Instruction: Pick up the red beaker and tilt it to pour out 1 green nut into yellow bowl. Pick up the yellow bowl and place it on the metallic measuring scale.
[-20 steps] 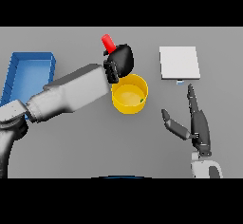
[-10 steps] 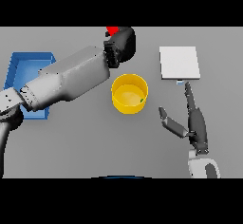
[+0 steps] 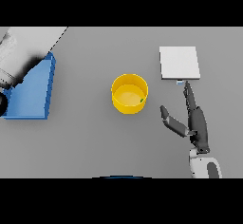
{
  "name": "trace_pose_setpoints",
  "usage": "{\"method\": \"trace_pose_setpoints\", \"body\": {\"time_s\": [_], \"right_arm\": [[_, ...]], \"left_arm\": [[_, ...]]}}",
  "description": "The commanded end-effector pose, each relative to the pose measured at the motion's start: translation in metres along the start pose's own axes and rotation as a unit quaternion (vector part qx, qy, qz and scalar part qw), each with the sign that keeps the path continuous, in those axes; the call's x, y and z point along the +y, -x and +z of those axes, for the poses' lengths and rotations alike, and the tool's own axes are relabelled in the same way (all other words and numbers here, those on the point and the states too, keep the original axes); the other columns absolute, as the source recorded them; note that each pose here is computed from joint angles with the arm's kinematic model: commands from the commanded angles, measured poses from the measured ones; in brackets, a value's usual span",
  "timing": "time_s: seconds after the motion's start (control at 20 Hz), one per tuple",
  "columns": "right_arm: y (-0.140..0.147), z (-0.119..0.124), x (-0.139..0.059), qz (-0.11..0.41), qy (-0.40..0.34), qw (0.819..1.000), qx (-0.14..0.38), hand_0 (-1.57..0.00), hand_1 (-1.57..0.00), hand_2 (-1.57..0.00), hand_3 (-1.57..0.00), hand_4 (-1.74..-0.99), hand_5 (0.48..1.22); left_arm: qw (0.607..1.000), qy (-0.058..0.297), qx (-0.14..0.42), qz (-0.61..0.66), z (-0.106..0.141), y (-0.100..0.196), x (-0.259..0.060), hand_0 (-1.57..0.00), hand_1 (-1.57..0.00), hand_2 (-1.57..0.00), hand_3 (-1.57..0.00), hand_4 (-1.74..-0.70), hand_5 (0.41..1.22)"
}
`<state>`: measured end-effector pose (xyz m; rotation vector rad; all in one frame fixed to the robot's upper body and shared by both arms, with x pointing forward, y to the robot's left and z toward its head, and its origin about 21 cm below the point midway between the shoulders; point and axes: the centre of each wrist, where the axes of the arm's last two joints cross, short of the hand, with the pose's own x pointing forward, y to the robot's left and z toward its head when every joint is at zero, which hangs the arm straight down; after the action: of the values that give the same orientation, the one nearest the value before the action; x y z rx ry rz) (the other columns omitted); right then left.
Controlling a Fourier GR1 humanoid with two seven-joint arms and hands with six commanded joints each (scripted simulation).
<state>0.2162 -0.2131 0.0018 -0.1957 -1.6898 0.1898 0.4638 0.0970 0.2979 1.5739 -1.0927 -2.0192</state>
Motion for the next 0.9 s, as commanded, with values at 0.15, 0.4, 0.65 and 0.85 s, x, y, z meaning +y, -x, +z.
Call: {"method": "trace_pose_setpoints", "body": {"time_s": [0.15, 0.4, 0.65, 0.85], "right_arm": [[0.000, -0.002, -0.005, -0.006, -0.006, 1.000, -0.010, 0.00, 0.00, 0.00, 0.00, -1.224, 0.592], [0.006, -0.003, -0.006, 0.004, -0.012, 1.000, -0.014, 0.00, 0.00, 0.00, 0.00, -1.226, 0.587], [0.005, -0.005, -0.006, 0.022, -0.022, 0.999, -0.016, 0.00, 0.00, 0.00, 0.00, -1.212, 0.610], [0.001, -0.003, -0.008, 0.032, -0.031, 0.999, -0.025, 0.00, 0.00, 0.00, 0.00, -1.210, 0.649]], "left_arm": [[0.966, 0.002, 0.121, 0.229, 0.014, 0.066, -0.041, -1.57, -1.57, -1.56, -1.37, -1.73, 1.221], [0.887, -0.026, 0.198, 0.417, 0.045, 0.103, -0.118, -1.57, -1.57, -1.57, -1.43, -1.74, 1.221], [0.795, -0.043, 0.308, 0.521, 0.084, 0.095, -0.186, -1.57, -1.57, -1.57, -1.45, -1.74, 1.221], [0.732, -0.019, 0.381, 0.565, 0.117, 0.066, -0.225, -1.57, -1.57, -1.57, -1.45, -1.74, 1.221]]}}
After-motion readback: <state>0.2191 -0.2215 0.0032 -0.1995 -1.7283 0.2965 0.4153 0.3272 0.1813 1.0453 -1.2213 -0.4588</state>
